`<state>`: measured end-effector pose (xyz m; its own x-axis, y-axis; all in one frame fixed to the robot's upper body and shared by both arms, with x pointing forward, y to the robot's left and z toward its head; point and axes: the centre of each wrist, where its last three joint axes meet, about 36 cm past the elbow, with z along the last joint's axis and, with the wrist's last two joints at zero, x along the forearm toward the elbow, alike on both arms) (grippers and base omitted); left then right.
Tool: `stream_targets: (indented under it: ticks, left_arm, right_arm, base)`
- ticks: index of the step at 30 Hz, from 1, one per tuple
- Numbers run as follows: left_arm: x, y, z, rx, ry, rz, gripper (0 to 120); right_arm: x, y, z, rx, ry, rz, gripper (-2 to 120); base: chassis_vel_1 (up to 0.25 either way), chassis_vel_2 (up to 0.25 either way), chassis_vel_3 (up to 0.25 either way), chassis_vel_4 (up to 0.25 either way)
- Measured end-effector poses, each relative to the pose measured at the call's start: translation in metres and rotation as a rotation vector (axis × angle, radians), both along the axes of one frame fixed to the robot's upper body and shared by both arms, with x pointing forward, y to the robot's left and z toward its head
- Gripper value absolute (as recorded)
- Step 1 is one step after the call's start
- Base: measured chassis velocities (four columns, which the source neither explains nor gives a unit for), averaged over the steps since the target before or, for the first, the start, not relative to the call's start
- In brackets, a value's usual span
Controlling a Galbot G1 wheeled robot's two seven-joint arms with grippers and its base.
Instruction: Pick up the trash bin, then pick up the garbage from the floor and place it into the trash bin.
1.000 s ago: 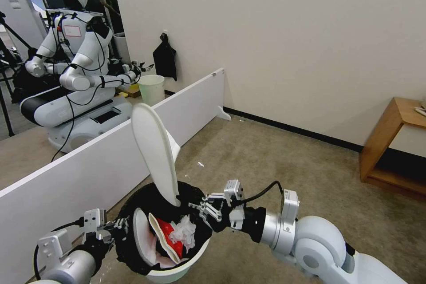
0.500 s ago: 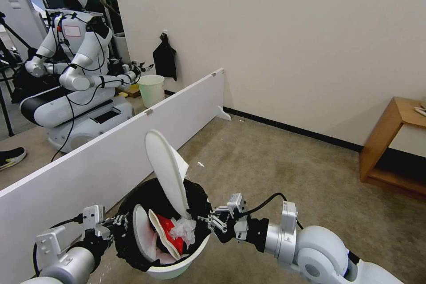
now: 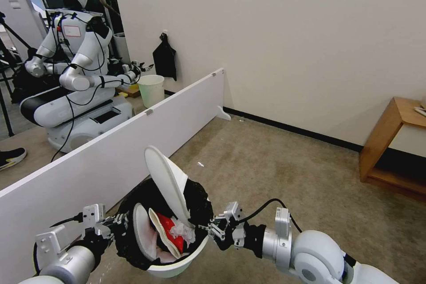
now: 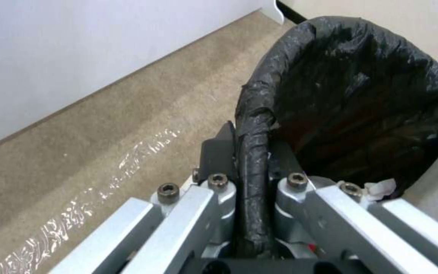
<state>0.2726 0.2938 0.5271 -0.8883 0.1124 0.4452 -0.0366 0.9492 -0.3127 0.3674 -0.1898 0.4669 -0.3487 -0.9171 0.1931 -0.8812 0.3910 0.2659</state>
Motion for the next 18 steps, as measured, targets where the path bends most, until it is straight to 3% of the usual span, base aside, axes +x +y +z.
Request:
stream_targets:
  ticks: [6,13,17,18]
  left_arm:
    - [0.0000,-0.0004,0.0001,-0.001,0.001,-0.002,4]
    - [-0.0016,-0.0033,0.0003,-0.016,0.015,-0.011,4]
    - [-0.0022,-0.0042,0.0012,-0.020,0.017,-0.014,4]
    - [-0.0024,-0.0045,0.0019,-0.021,0.018,-0.016,4]
  right_arm:
    - [-0.0008,0.0008,-0.0009,-0.026,0.009,0.009,0]
    - [-0.0030,0.0018,-0.0042,-0.088,0.030,-0.001,30]
    - [-0.0030,0.0014,-0.0043,-0.095,0.028,-0.004,39]
    - [-0.0032,0.0011,-0.0041,-0.098,0.027,-0.005,47]
  base:
    - [0.000,0.000,0.000,0.000]
    - [0.000,0.000,0.000,0.000]
    - [0.000,0.000,0.000,0.000]
    - [0.000,0.000,0.000,0.000]
